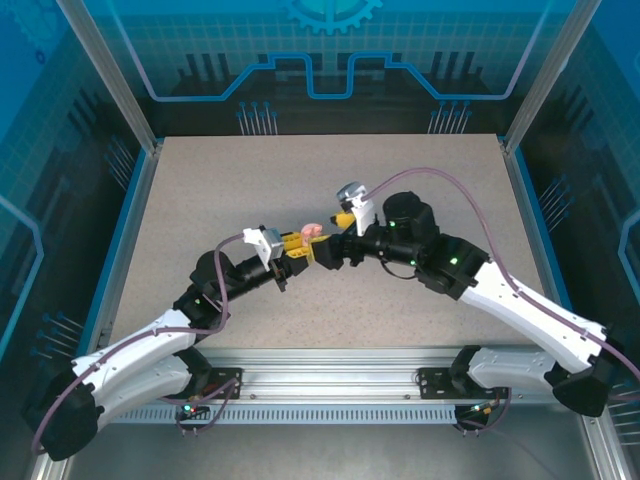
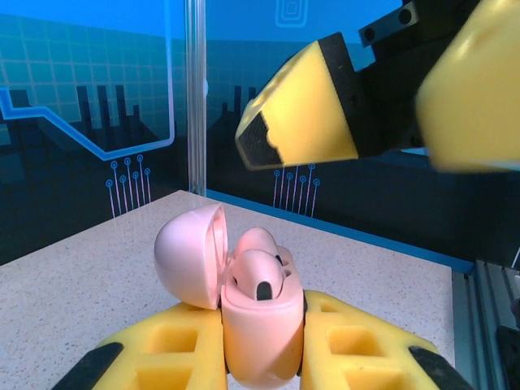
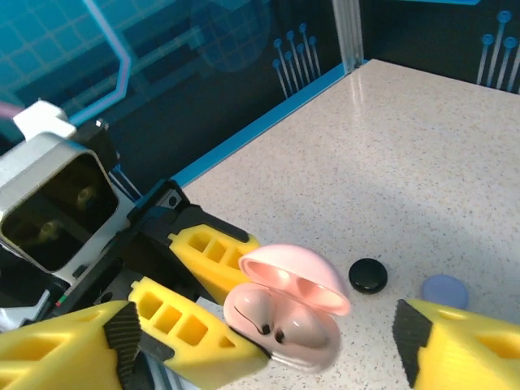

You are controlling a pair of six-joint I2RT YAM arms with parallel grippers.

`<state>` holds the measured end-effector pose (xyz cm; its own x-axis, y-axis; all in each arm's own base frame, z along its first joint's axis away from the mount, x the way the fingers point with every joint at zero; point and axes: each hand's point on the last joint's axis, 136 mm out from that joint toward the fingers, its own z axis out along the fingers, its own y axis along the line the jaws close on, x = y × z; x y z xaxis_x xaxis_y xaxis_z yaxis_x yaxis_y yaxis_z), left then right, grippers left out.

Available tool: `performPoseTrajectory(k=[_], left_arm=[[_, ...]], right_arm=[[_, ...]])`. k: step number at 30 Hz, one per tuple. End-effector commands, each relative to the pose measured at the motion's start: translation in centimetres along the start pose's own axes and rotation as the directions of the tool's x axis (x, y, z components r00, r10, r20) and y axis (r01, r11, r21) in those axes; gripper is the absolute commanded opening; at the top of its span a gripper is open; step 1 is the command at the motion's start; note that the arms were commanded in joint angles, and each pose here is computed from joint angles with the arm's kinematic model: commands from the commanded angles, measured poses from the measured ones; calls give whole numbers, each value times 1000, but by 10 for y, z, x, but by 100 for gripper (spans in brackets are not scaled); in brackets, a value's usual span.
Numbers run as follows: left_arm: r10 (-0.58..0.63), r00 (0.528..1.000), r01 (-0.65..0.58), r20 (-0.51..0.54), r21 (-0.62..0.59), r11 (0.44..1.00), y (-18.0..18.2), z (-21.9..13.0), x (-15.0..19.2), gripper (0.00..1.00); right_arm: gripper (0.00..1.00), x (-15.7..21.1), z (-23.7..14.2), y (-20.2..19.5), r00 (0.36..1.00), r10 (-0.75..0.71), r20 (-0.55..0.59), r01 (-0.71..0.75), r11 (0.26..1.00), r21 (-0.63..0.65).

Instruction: Insert wireless bluetooth earbuds into charging case

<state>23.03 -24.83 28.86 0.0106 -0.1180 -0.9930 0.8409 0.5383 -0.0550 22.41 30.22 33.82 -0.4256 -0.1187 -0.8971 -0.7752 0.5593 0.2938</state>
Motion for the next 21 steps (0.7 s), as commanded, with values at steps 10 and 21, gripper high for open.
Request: performPoseTrajectory(k=[10,21], left_arm=[[1,998,-4,67,43,999,-10,0,-24,6],[-2,998,0,56,42,999,-9,3,-23,7]], right_arm=[[100,16,8,-1,984,120,-132,-144,970,-198],[85,3,19,22,988,79,-131,-118,937,-329]])
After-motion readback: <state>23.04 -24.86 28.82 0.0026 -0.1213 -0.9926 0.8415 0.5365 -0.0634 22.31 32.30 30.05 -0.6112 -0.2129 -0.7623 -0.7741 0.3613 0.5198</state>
